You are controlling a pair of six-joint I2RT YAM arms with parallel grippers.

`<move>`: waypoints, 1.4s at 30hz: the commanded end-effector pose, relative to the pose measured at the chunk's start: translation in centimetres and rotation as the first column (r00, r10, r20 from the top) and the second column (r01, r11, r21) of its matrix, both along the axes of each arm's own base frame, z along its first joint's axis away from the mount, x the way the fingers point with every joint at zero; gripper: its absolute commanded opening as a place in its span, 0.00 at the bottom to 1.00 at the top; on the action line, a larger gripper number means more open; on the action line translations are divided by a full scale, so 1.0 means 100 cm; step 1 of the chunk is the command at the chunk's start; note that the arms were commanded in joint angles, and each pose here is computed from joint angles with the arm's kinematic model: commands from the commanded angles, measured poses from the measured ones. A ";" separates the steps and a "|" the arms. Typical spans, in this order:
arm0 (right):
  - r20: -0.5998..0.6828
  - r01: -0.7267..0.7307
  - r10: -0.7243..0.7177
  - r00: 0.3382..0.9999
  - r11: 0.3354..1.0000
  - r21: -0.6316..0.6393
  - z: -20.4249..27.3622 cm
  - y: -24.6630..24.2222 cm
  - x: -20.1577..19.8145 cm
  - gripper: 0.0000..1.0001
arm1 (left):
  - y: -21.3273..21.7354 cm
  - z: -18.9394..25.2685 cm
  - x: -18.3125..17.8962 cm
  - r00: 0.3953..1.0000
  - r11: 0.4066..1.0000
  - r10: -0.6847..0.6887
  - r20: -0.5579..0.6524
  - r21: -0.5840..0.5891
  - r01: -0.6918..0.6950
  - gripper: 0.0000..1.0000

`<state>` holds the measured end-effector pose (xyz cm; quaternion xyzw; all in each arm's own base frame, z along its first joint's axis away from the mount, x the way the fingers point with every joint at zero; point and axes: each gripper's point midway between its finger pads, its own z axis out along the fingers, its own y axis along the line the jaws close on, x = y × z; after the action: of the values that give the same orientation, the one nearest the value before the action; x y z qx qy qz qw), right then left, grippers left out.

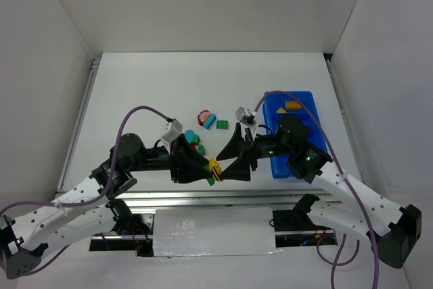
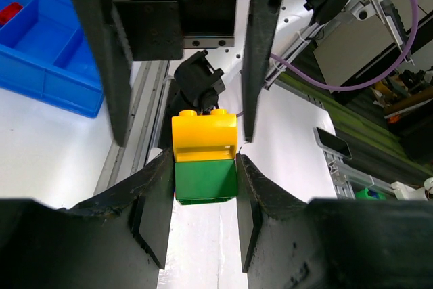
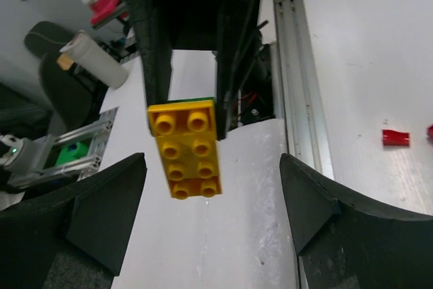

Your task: Sort the legos into containers by color

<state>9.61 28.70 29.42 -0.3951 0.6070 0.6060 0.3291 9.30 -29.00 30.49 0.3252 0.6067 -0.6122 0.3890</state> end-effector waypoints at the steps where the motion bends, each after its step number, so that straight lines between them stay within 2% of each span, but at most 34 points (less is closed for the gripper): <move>1: 0.067 -0.123 0.116 0.991 0.987 0.101 0.027 -0.001 -0.022 0.85 | -0.001 0.014 -0.001 0.997 0.999 -0.009 0.077 -0.039 0.012 0.00; 4: 0.052 -0.115 0.111 0.992 0.990 0.080 0.021 0.003 -0.019 0.71 | -0.001 0.017 0.001 0.997 0.999 0.000 0.076 -0.044 0.003 0.00; 9: 0.024 -0.126 0.124 0.992 0.989 0.081 0.015 0.010 -0.020 0.66 | -0.002 0.022 0.004 0.997 0.998 0.014 0.078 -0.056 -0.010 0.00; 14: -0.001 -0.124 0.124 0.992 0.990 0.067 0.004 0.016 -0.014 0.52 | -0.001 0.025 0.006 0.996 0.997 0.028 0.081 -0.067 -0.023 0.00; 16: 0.001 -0.136 0.137 0.991 0.988 0.073 0.001 0.017 -0.015 0.38 | 0.000 0.026 0.007 0.996 0.997 0.041 0.084 -0.062 -0.036 0.00; 17: 0.006 -0.146 0.146 0.989 0.987 0.072 -0.001 0.017 -0.015 0.08 | 0.001 0.026 0.007 0.995 0.997 0.044 0.086 -0.059 -0.039 0.00; 18: 0.005 -0.131 0.131 0.991 0.989 0.068 -0.003 0.017 -0.013 0.00 | 0.001 0.027 0.007 0.994 0.997 0.049 0.094 -0.059 -0.043 0.00; 22: 0.016 0.021 -0.021 1.000 0.999 0.029 -0.013 0.007 0.016 0.00 | 0.009 0.026 0.011 0.989 0.995 0.098 0.109 -0.039 -0.095 0.00; 26: -0.006 0.166 -0.166 0.986 0.985 0.051 -0.012 -0.021 0.054 0.00 | 0.021 0.020 0.017 0.978 0.985 0.174 0.117 0.004 -0.175 0.00; 29: -0.038 0.300 -0.300 0.953 0.954 -0.006 -0.021 -0.034 0.084 0.00 | 0.026 0.021 0.018 0.972 0.980 0.198 0.129 0.000 -0.200 0.00; 30: -0.061 0.382 -0.384 0.921 0.923 -0.040 -0.026 -0.039 0.101 0.00 | 0.027 0.021 0.020 0.969 0.977 0.210 0.130 0.002 -0.212 0.00; 33: -0.096 0.443 -0.446 0.890 0.895 -0.056 -0.028 -0.051 0.125 0.00 | 0.031 0.021 0.021 0.963 0.972 0.233 0.132 -0.005 -0.234 0.00; 35: -0.163 0.603 -0.623 0.765 0.782 -0.156 -0.045 -0.068 0.164 0.00 | 0.035 0.020 0.024 0.957 0.965 0.261 0.128 -0.002 -0.263 0.00; 36: -0.167 0.724 -0.749 0.641 0.662 -0.195 -0.039 -0.087 0.194 0.00 | 0.037 0.022 0.025 0.952 0.960 0.277 0.128 -0.001 -0.279 0.00; 37: -0.184 0.846 -0.927 0.327 0.374 -0.380 -0.078 -0.131 0.230 0.00 | 0.040 0.015 0.032 0.942 0.946 0.318 0.110 0.034 -0.323 0.00; 38: -0.175 0.857 -0.967 0.185 0.246 -0.453 -0.090 -0.153 0.243 0.00 | 0.042 0.013 0.034 0.937 0.940 0.332 0.107 0.047 -0.338 0.00; 39: -0.195 0.854 -0.981 0.016 0.115 -0.507 -0.096 -0.182 0.267 0.00 | 0.044 0.016 0.036 0.932 0.935 0.346 0.109 0.050 -0.352 0.00; 40: -0.147 0.842 -0.981 -0.126 -0.028 -0.538 -0.105 -0.209 0.275 0.00 | 0.047 0.007 0.042 0.922 0.919 0.376 0.095 0.089 -0.384 0.00; 41: -0.133 0.832 -0.967 -0.217 -0.112 -0.543 -0.105 -0.225 0.284 0.00 | 0.048 0.007 0.044 0.915 0.912 0.391 0.094 0.096 -0.400 0.00; 42: -0.135 0.792 -0.931 -0.338 -0.204 -0.576 -0.118 -0.242 0.290 0.00 | 0.049 0.004 0.046 0.912 0.907 0.399 0.093 0.110 -0.407 0.00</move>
<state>36.97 12.97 20.41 0.1719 0.8399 0.2932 0.4232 12.77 -24.93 29.84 0.2550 0.6768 -0.4948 0.4817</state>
